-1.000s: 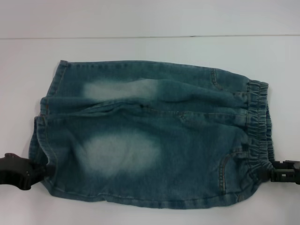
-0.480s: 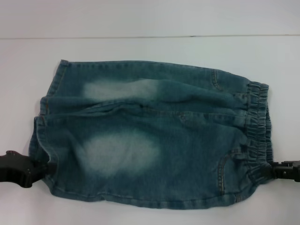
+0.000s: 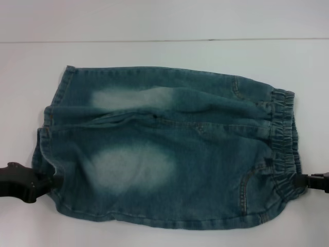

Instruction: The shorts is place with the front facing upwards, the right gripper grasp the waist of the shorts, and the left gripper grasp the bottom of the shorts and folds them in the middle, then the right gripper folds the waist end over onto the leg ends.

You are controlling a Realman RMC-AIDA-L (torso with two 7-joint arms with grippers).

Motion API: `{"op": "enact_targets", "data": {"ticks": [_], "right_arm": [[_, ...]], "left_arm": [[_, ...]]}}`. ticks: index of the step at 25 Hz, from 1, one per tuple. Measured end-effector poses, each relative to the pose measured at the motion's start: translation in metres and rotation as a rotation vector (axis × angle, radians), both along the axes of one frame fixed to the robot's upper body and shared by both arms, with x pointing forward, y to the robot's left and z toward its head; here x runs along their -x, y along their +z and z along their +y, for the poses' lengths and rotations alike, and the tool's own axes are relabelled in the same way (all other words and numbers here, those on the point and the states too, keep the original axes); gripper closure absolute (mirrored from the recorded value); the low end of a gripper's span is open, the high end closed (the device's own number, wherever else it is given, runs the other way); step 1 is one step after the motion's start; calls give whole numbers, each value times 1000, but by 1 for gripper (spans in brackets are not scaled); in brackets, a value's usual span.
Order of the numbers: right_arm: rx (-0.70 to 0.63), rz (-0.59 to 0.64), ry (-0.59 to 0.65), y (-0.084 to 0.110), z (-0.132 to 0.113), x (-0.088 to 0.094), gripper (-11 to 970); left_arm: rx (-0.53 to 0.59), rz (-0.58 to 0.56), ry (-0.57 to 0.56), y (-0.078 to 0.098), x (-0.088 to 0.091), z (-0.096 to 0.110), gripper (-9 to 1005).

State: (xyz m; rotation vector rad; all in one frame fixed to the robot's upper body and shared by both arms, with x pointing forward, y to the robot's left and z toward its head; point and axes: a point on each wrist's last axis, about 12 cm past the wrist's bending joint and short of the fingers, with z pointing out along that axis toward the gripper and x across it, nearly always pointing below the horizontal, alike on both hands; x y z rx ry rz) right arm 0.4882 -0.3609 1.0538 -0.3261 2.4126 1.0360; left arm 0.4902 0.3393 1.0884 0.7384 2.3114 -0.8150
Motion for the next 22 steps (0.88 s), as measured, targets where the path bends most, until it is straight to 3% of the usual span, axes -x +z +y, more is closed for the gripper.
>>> {"op": "enact_targets", "data": {"ticks": [2, 10, 16, 22], "right_arm": [[-6, 8, -16, 1, -1, 0, 889], [-45, -3, -23, 5, -1, -1, 918], [-123, -54, -79, 16, -2, -9, 925], [-276, -177, -358, 22, -10, -30, 916]], "left_arm": [[4, -4, 1, 1, 0, 0, 981], [42, -40, 19, 4, -1, 0, 981], [102, -126, 97, 12, -7, 6, 980], [170, -267, 296, 16, -36, 10, 980]]}}
